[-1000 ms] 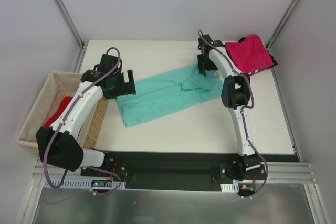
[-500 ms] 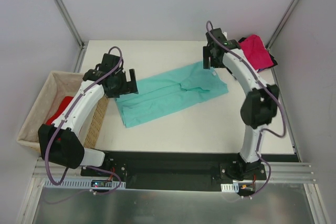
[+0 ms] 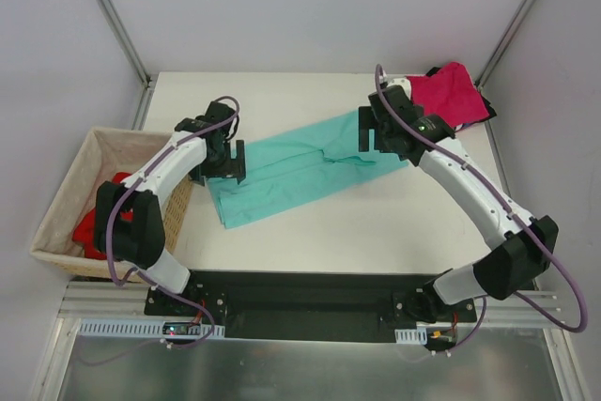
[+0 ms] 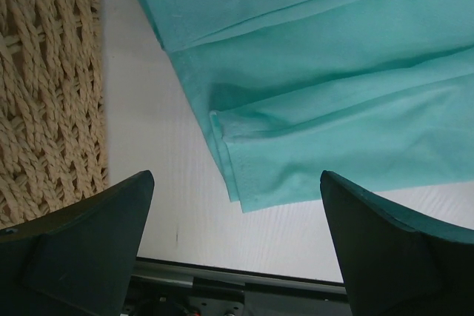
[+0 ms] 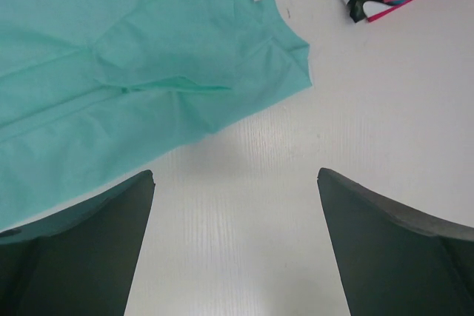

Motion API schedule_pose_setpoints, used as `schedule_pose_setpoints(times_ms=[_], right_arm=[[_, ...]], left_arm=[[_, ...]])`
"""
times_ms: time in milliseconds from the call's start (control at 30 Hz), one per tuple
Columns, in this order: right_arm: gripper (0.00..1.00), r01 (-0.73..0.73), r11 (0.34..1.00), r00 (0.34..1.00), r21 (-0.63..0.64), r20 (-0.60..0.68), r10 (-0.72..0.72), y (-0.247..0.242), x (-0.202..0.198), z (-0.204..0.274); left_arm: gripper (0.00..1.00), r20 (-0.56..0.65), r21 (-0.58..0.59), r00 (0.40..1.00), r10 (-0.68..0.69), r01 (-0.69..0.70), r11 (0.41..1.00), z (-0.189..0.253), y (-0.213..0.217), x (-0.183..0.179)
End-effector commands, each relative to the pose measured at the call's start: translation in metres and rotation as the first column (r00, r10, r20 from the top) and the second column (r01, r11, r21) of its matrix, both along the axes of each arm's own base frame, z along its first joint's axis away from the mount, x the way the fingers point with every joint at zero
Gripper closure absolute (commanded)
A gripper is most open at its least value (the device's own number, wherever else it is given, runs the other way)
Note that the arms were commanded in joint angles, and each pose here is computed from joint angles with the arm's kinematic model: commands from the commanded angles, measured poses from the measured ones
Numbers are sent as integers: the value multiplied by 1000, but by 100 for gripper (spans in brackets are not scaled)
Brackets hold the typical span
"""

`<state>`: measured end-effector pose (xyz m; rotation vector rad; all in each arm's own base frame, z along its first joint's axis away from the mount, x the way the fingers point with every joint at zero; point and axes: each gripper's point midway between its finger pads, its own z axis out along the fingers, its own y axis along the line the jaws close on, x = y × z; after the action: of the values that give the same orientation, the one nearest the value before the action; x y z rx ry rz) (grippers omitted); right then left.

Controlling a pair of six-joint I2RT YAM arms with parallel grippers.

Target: Fold and stack the t-shirts

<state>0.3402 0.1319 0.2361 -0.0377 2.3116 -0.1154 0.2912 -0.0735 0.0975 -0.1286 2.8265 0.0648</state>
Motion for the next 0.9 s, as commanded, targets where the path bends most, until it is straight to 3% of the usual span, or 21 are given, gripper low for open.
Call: schedule_pose_setpoints(times_ms=[0, 233, 467, 867], right_arm=[[3, -16, 999, 1000, 37, 23, 15, 12, -11, 2], [3, -48, 998, 998, 37, 31, 47, 17, -22, 2], [3, -46, 998, 998, 42, 52, 43, 10, -30, 7], [3, -43, 998, 996, 48, 78, 39, 2, -39, 19]], left_arm=[[4, -6, 79, 1000, -17, 18, 997, 3, 5, 11], [4, -43, 102, 997, -71, 75, 992, -10, -9, 28], [4, -86, 4, 985, -150, 151, 989, -27, -27, 31], [5, -161, -75, 979, -128, 117, 990, -59, -19, 28]])
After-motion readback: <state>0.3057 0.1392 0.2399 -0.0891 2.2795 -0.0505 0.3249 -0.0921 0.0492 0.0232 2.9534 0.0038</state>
